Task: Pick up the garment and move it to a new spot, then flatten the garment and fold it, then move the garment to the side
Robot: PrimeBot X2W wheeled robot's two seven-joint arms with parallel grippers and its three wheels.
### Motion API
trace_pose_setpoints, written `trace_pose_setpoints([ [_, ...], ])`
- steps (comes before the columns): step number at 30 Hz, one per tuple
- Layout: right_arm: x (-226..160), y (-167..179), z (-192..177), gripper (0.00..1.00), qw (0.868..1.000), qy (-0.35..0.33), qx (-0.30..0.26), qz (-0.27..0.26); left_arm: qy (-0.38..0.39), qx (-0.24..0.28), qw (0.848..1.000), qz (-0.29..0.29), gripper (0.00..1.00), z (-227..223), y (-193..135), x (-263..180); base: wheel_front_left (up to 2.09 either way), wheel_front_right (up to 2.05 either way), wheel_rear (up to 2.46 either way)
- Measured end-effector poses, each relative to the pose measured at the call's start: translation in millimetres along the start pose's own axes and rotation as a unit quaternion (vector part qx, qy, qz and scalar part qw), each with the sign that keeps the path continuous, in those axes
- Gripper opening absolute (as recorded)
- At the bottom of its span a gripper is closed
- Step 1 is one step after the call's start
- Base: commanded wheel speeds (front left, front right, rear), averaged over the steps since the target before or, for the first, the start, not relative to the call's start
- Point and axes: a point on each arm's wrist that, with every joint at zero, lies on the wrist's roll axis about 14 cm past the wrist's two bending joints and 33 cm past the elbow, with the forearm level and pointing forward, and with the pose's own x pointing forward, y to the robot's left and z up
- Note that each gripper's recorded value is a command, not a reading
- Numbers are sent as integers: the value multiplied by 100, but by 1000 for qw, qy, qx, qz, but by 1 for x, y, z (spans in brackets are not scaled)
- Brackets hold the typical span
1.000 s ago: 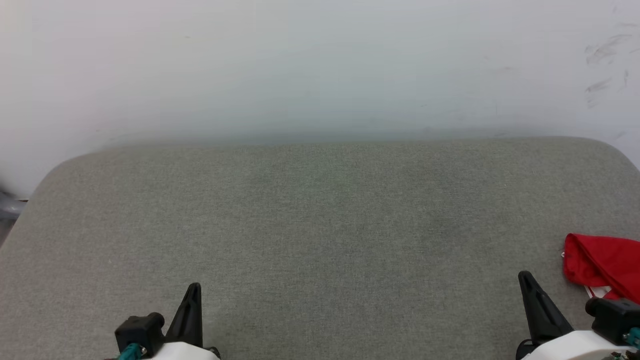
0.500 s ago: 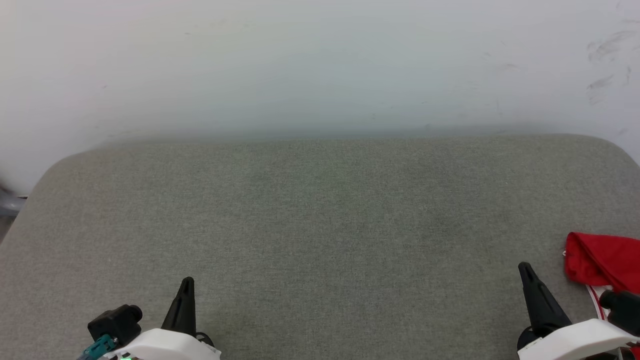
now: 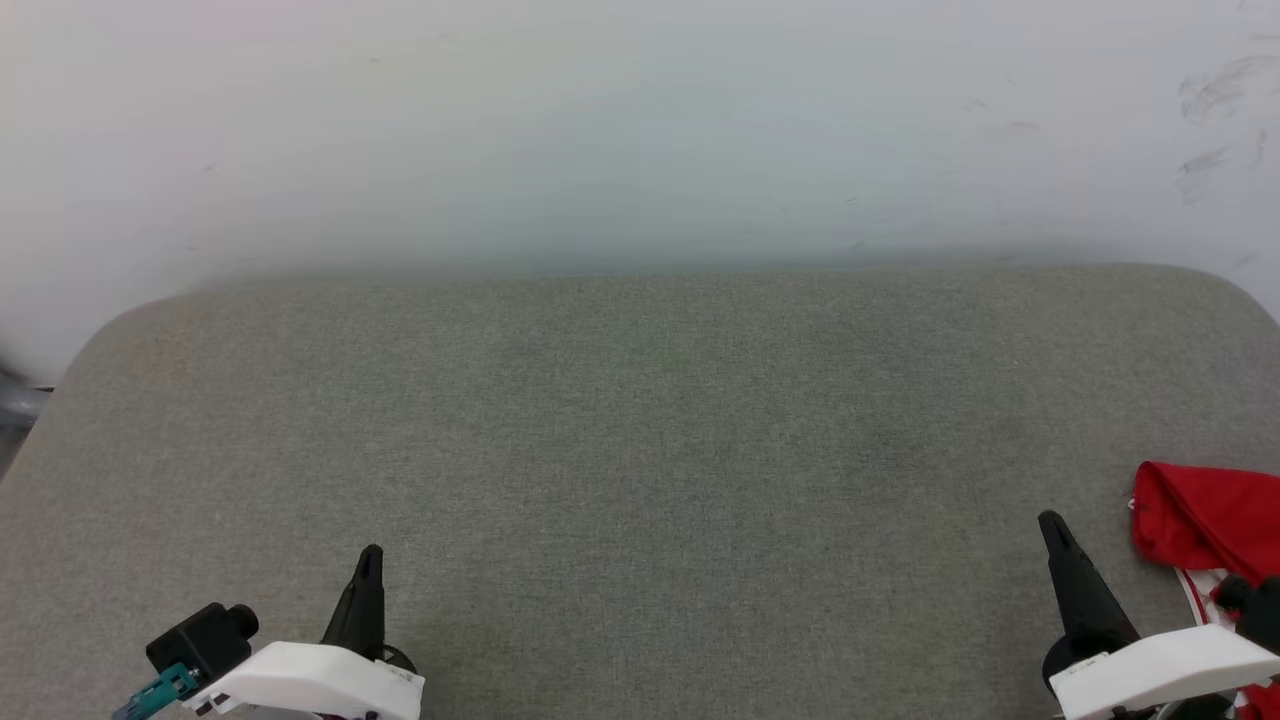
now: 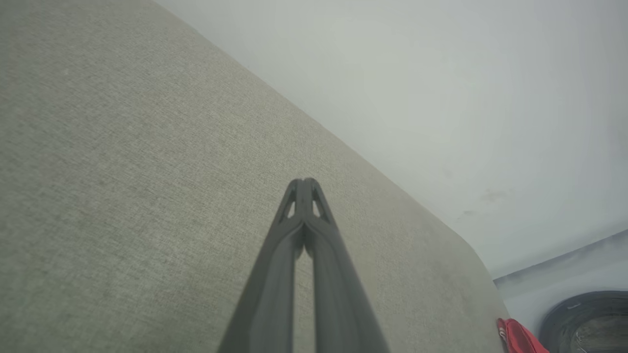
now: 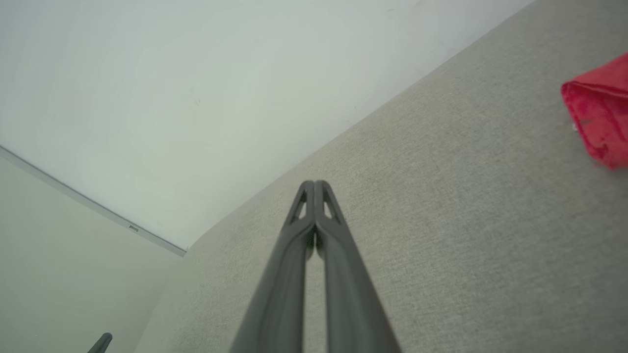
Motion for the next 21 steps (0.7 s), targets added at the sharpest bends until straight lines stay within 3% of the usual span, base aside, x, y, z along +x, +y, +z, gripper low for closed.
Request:
trace_pose_setpoints([
  [21,11,-3,0,0,991,-4,131,0,8,-138,990,1,0,4,1,9,0,0,0],
])
